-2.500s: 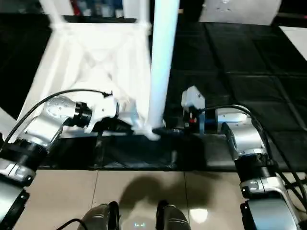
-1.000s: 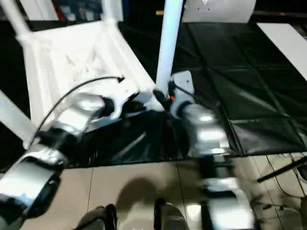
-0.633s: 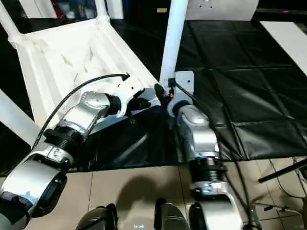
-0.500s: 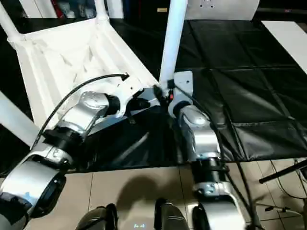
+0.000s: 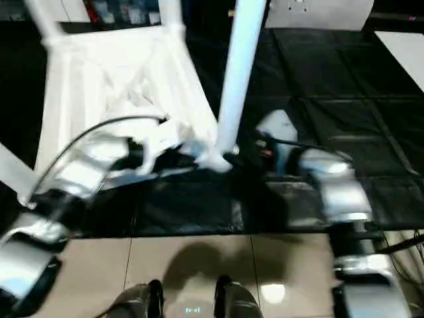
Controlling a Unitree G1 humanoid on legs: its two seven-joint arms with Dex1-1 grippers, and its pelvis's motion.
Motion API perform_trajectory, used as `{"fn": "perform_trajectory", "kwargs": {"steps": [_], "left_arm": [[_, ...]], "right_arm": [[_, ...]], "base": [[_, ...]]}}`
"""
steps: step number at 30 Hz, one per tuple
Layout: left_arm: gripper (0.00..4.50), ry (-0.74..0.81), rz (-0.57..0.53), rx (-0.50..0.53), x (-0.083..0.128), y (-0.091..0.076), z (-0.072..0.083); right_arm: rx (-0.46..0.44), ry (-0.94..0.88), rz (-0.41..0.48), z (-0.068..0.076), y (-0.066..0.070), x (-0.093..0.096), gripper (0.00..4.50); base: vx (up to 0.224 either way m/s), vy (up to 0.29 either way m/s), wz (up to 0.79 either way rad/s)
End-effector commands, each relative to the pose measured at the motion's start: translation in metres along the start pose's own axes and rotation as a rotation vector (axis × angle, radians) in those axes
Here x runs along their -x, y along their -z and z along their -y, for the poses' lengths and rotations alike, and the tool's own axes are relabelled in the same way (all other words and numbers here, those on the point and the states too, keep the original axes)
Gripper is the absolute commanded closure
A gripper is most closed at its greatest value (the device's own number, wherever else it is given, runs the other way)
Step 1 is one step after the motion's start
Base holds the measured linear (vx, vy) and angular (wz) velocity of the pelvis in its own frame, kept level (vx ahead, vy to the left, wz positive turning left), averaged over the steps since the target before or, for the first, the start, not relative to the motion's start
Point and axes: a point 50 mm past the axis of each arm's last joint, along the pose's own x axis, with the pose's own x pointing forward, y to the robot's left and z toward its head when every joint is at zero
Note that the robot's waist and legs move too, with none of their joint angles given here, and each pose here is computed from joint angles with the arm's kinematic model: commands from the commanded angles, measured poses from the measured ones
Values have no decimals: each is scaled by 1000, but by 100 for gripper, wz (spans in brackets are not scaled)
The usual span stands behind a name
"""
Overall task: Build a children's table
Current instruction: Rotate leg to tighten
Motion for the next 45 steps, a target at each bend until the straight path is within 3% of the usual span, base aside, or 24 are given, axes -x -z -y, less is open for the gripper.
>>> {"fn": "perform_trajectory", "kwargs": {"steps": [1, 6, 14, 24, 32, 37, 40, 42, 45], "left_arm": [[450, 127, 8, -45, -9, -2, 14], [450, 229, 0, -76, -2, -1, 22], [450, 327, -9, -101, 4, -1, 29], [450, 326, -5, -101, 5, -3, 29], [450, 300, 6, -83, 5, -3, 27], [450, 211, 35, -40, -1, -7, 19], [450, 145, 28, -23, -6, -9, 12], [450, -16, 57, 29, -18, -18, -3], [450, -84, 59, 54, -24, -23, -9]], "right_arm": [[7, -68, 15, -2, -5, -1, 10], [-13, -258, 17, -9, -5, -2, 47], [-19, -412, -37, -12, -5, -10, 117], [-39, -470, -41, -11, -5, -12, 211], [-51, -499, -29, -16, -4, -11, 241], [-95, -397, 55, -20, -6, -18, 245], [-102, -287, 40, -22, -3, -27, 245], [-161, -87, 34, -24, 1, -44, 246], [-175, -28, 42, -29, 1, -52, 248]], "base": [[0, 0, 0], [0, 0, 0], [0, 0, 0], [0, 0, 0], [0, 0, 0], [0, 0, 0], [0, 0, 0], [0, 0, 0], [0, 0, 0]]}}
